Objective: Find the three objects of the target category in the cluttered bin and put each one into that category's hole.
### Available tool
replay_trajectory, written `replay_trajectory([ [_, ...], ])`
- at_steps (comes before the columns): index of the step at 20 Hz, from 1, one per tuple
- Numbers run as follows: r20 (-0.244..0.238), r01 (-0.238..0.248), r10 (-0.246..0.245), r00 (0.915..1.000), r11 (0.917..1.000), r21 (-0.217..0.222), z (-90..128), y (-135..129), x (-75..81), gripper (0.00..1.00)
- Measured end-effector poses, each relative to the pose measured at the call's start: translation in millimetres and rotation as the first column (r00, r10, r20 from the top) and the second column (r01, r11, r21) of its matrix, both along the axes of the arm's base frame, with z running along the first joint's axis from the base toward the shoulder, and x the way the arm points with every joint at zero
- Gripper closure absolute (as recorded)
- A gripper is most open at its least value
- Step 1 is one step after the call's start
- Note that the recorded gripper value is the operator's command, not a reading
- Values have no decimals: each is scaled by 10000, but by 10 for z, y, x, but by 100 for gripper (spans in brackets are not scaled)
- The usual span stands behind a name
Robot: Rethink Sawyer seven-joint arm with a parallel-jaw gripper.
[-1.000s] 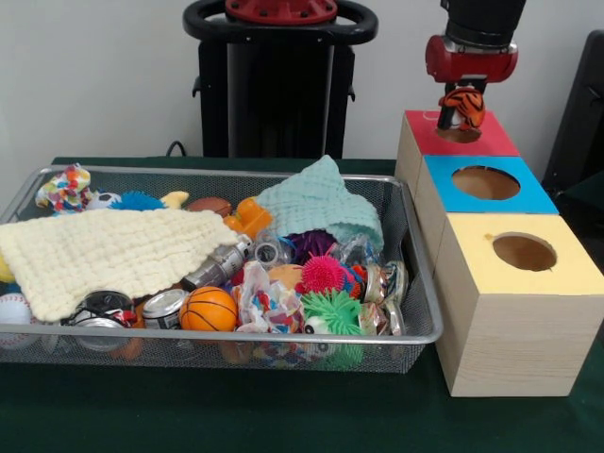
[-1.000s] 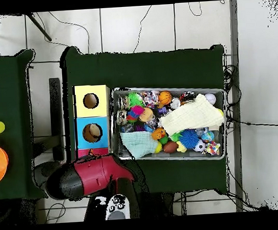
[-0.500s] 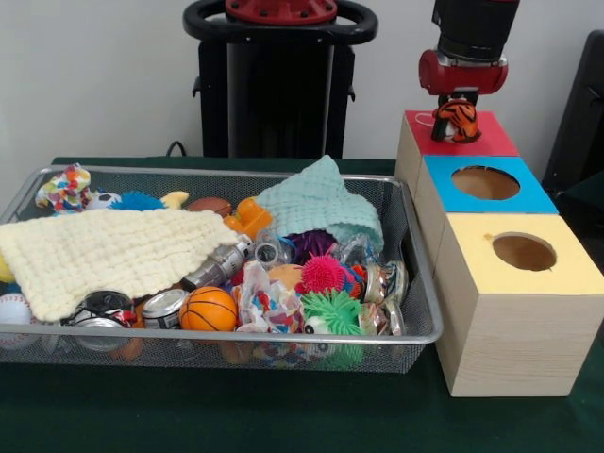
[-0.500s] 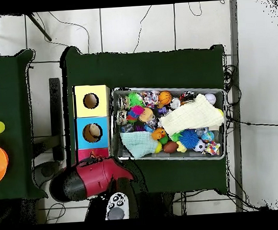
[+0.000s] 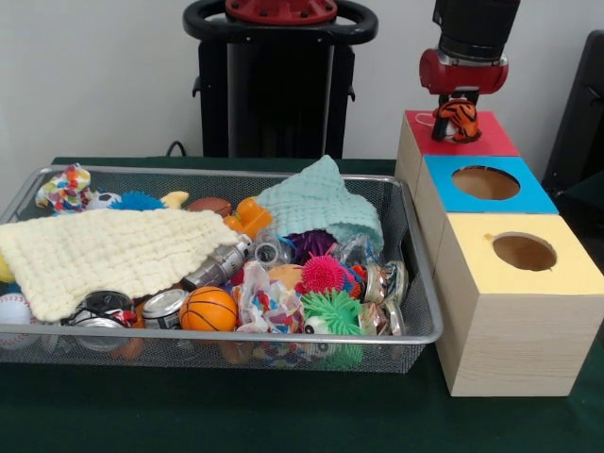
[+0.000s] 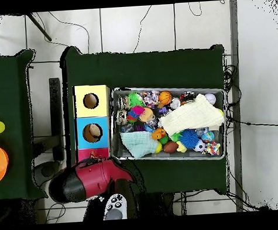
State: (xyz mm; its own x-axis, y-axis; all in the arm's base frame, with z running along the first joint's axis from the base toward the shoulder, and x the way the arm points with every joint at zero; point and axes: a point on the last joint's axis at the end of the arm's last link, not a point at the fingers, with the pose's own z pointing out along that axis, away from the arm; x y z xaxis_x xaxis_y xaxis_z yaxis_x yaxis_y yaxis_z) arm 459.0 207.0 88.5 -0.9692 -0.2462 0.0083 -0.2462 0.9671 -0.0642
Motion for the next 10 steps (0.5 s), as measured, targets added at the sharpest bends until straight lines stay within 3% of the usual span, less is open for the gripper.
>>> replay_trajectory([
  [10,15,-135,135,9999,9999,-58,3,50,-37,100],
])
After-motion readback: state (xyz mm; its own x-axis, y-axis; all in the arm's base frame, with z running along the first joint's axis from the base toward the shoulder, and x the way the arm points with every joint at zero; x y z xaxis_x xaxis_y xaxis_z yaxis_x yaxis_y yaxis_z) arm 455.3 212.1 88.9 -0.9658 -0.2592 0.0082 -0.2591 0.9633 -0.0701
